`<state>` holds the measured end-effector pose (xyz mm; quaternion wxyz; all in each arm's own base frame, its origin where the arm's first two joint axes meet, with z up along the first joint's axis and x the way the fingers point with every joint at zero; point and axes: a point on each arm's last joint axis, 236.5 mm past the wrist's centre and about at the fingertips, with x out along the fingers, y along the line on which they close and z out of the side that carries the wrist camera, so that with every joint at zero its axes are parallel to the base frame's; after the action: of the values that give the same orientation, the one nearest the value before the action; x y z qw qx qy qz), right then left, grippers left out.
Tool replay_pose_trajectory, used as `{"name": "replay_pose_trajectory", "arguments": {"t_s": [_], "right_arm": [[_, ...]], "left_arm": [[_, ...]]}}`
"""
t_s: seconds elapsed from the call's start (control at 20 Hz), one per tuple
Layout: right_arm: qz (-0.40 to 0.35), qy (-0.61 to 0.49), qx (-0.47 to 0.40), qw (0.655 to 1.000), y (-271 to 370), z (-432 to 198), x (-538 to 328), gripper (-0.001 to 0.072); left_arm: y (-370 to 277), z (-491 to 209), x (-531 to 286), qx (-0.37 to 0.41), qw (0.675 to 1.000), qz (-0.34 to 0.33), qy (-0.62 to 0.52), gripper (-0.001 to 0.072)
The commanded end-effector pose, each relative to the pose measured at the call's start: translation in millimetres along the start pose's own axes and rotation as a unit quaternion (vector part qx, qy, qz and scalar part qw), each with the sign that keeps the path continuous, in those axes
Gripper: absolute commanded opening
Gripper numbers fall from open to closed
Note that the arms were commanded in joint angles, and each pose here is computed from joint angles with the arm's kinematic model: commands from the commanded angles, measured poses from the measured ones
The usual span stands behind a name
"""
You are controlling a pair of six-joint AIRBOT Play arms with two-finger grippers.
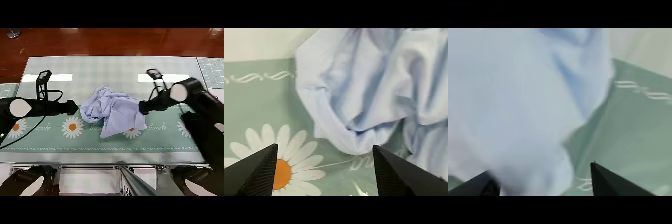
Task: Fold the shirts.
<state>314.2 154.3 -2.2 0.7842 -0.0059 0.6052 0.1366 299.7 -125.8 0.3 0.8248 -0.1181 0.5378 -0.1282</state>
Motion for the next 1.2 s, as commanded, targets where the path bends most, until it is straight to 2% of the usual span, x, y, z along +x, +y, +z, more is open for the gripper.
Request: {"name": "replay_pose_trajectory", "arguments": {"t_s": [0.0,0.1,0.2,0.4,0.6,0.65,0.7,0.75,0.95,1.15], "right_arm": [[-0.045,-0.054,0.086,0.994,-86.2,8.7,-45.1,0.0626],[-0.065,-0.091,0.166,0.980,-137.2,-8.5,-67.4,0.0626],[-0.029,-0.106,0.228,0.968,-146.1,-35.1,-58.0,0.0626],[0.119,-0.074,0.274,0.951,-79.9,-74.1,-5.2,0.0625],[0.196,-0.032,0.254,0.947,-12.4,-94.1,18.9,0.0617],[0.205,-0.032,0.242,0.948,1.8,-93.4,19.9,0.0617],[0.208,-0.038,0.238,0.948,10.7,-89.8,20.5,0.0617],[0.211,-0.046,0.241,0.946,17.3,-85.1,20.9,0.0617],[0.243,-0.064,0.238,0.938,49.4,-73.2,19.1,0.0617],[0.260,-0.033,0.242,0.934,76.9,-75.9,44.7,0.0617]], "left_arm": [[28.8,-15.0,16.7,-0.059,0.997,0.017,0.055,0.0701],[37.0,-23.7,24.3,-0.108,0.992,0.005,0.072,0.0701],[18.6,-34.2,40.6,-0.136,0.986,-0.051,0.080,0.0701],[-31.2,-51.5,74.8,-0.152,0.972,-0.153,0.098,0.0700],[-48.9,-41.1,96.9,-0.165,0.967,-0.177,0.084,0.0678],[-49.7,-38.2,98.1,-0.165,0.966,-0.179,0.084,0.0469],[-50.1,-34.4,97.3,-0.158,0.967,-0.181,0.080,0.0043],[-52.2,-29.5,95.5,-0.146,0.969,-0.184,0.075,0.0016],[-58.6,-19.1,90.8,-0.136,0.969,-0.194,0.068,0.0016],[-58.6,-19.2,90.8,-0.131,0.970,-0.194,0.067,0.0016]]}}
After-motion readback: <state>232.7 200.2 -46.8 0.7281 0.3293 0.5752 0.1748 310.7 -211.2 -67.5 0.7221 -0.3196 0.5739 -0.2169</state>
